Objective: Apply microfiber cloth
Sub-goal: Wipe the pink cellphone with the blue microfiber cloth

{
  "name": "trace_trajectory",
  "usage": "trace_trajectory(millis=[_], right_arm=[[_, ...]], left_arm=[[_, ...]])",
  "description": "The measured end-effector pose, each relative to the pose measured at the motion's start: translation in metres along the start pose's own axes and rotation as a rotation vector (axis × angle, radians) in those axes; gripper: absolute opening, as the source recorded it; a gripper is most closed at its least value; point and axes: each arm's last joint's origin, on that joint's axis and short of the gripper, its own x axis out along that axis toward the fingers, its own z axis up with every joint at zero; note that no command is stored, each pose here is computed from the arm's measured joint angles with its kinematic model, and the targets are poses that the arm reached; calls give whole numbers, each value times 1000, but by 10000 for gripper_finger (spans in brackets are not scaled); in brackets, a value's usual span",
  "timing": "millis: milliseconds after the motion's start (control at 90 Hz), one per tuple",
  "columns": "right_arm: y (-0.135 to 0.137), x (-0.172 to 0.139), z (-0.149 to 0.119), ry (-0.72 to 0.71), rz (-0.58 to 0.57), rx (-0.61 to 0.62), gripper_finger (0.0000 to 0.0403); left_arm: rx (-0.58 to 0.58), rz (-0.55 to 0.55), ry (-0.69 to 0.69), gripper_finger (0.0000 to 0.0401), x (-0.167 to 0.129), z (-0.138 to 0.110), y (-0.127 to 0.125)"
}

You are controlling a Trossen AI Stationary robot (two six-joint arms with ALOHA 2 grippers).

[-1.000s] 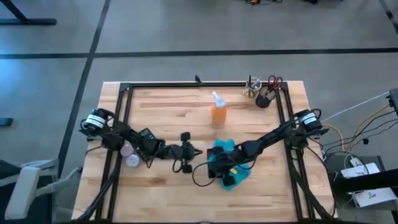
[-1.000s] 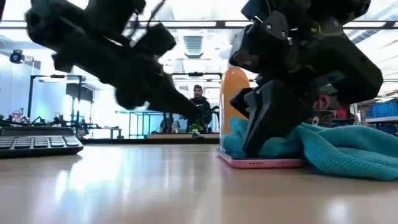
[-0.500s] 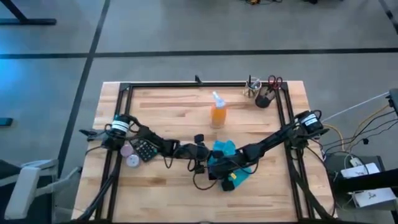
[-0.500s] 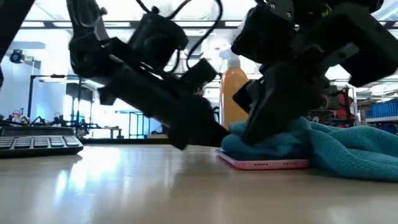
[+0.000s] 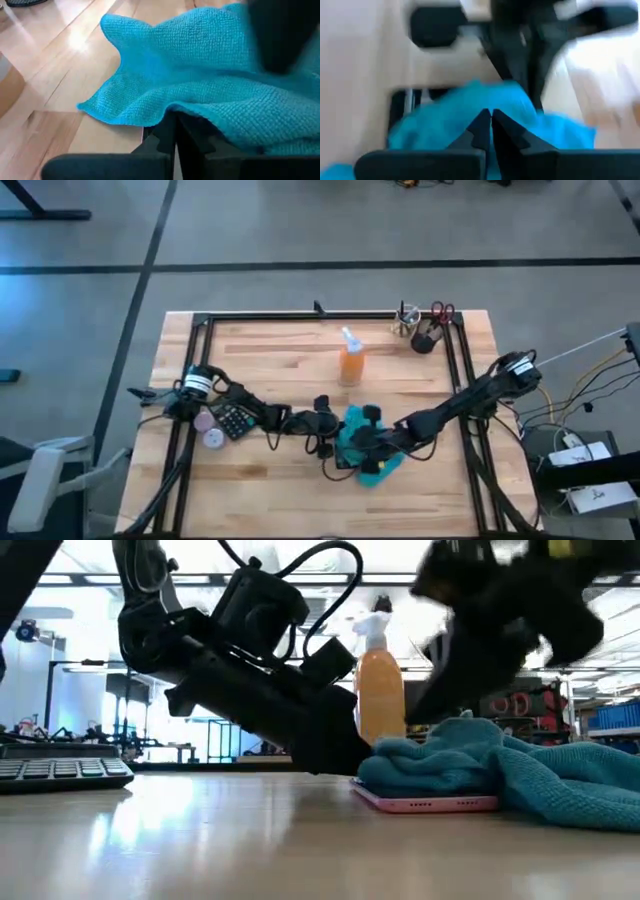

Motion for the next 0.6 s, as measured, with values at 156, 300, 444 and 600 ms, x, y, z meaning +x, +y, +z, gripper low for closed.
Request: trace_trajectory(millis=[156, 300, 444, 600], right_arm=[[9, 27, -15, -42, 82, 67, 2], [28, 48, -11, -147, 259, 38, 2], [38, 63, -7, -148, 300, -2, 2], [45, 60, 3, -151, 375, -78, 2]], left_arm=[[-16, 31, 3, 0, 1, 0, 5], [-40, 48, 6, 0, 2, 0, 10], [-46, 55, 16, 0, 2, -1, 12], [-46, 61, 17, 0, 2, 0, 13]])
